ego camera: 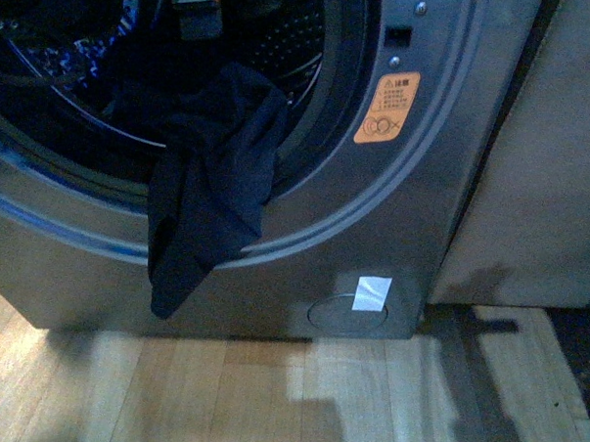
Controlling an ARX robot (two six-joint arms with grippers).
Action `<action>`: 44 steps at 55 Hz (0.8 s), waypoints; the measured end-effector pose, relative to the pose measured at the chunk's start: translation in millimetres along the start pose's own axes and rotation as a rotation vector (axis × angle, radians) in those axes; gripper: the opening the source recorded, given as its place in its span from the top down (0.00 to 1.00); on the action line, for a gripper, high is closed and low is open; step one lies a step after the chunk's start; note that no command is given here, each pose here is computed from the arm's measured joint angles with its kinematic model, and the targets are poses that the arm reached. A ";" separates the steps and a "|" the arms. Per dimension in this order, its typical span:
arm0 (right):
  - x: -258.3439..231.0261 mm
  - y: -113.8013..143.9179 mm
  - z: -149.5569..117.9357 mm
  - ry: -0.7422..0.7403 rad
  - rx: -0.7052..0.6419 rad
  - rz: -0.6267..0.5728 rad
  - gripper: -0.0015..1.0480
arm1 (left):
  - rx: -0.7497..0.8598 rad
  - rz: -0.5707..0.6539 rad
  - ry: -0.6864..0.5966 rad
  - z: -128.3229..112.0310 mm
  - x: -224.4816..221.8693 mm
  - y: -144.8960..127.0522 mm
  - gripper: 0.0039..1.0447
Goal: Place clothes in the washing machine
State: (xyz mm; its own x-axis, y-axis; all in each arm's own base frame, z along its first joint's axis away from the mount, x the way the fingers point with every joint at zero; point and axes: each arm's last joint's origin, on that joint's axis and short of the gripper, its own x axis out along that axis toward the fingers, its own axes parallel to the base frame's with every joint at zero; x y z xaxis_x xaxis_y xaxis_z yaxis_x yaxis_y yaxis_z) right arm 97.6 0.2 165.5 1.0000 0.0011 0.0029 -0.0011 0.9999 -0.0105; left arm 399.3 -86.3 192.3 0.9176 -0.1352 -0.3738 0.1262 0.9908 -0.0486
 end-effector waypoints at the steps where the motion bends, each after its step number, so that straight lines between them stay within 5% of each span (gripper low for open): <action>1: 0.0 0.0 0.0 0.000 0.000 0.000 0.98 | 0.000 -0.012 -0.014 -0.2 -9.7 -0.5 0.06; 34: 0.0 0.0 0.0 0.000 0.000 0.000 0.98 | 0.018 -0.174 -0.217 -21.7 -198.7 -35.5 0.06; 44: 0.0 0.0 0.0 0.000 0.000 -0.001 0.98 | 0.002 0.103 -0.385 -37.2 -240.1 -10.3 0.32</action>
State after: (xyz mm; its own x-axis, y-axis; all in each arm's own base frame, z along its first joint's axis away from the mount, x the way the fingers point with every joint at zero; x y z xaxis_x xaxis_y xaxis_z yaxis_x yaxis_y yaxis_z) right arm 97.6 0.2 165.5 1.0000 0.0004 0.0029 -0.0004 0.9999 -0.0105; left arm 163.7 -64.0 248.1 0.9996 -0.0271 -0.0019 0.0270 0.9993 -0.0268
